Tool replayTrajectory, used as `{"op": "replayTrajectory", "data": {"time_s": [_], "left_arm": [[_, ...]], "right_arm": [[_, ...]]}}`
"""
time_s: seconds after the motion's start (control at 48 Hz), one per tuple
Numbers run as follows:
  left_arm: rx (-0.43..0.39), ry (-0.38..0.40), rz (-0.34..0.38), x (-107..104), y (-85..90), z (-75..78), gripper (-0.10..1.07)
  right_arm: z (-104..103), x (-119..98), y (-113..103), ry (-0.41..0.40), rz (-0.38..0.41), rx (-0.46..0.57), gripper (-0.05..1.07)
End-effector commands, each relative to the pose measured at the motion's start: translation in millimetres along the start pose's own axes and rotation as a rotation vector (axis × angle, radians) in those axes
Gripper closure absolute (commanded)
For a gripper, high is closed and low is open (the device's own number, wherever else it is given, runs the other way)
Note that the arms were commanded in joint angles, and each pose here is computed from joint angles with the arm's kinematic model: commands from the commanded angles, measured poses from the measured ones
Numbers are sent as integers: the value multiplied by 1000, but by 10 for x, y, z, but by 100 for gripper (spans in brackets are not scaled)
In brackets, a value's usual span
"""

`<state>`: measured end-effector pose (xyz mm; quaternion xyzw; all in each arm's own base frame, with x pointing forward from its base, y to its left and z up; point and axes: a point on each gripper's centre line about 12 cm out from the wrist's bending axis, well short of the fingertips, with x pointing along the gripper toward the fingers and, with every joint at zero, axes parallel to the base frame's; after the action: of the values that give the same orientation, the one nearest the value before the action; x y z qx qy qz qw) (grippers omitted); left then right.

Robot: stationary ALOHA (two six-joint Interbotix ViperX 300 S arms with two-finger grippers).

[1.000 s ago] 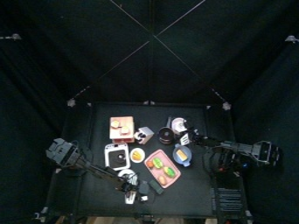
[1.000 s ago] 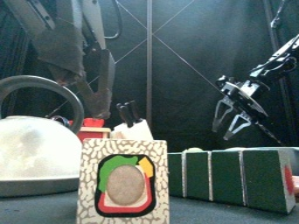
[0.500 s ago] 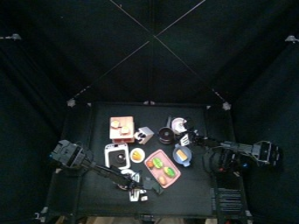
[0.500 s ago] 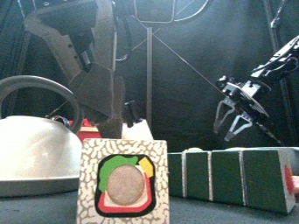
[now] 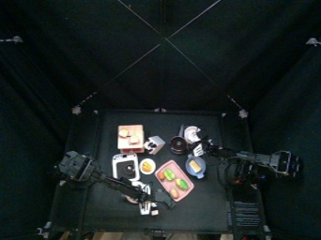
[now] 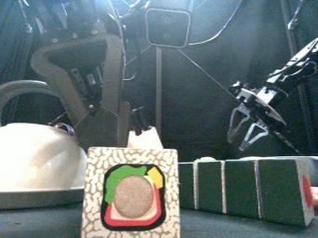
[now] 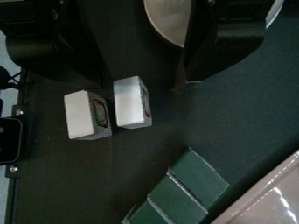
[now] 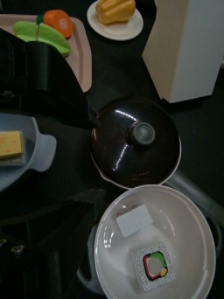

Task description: Grab white sushi piece from table

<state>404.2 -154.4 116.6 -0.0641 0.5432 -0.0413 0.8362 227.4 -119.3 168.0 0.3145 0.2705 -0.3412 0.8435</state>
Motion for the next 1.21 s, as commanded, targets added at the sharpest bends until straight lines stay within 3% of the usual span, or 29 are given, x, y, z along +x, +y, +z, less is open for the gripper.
{"op": "replayTrajectory", "data": {"time_s": [0.0, 0.229, 0.562, 0.833, 1.188], "left_arm": [[-6, -47, -15, -94, -13, 142, 17], [-21, -52, -5, -47, 88, 148, 27], [1, -66, 4, -89, 122, 132, 26], [87, -77, 45, -124, 148, 130, 13], [253, -132, 82, -169, 53, 167, 13]], "right_arm": [[38, -10, 28, -11, 11, 1, 12], [13, 22, 21, 2, 4, -1, 12], [19, 30, 21, 3, 2, -1, 12], [5, 31, 18, 7, 1, 1, 12], [-4, 47, 9, 12, -4, 1, 12]]}}
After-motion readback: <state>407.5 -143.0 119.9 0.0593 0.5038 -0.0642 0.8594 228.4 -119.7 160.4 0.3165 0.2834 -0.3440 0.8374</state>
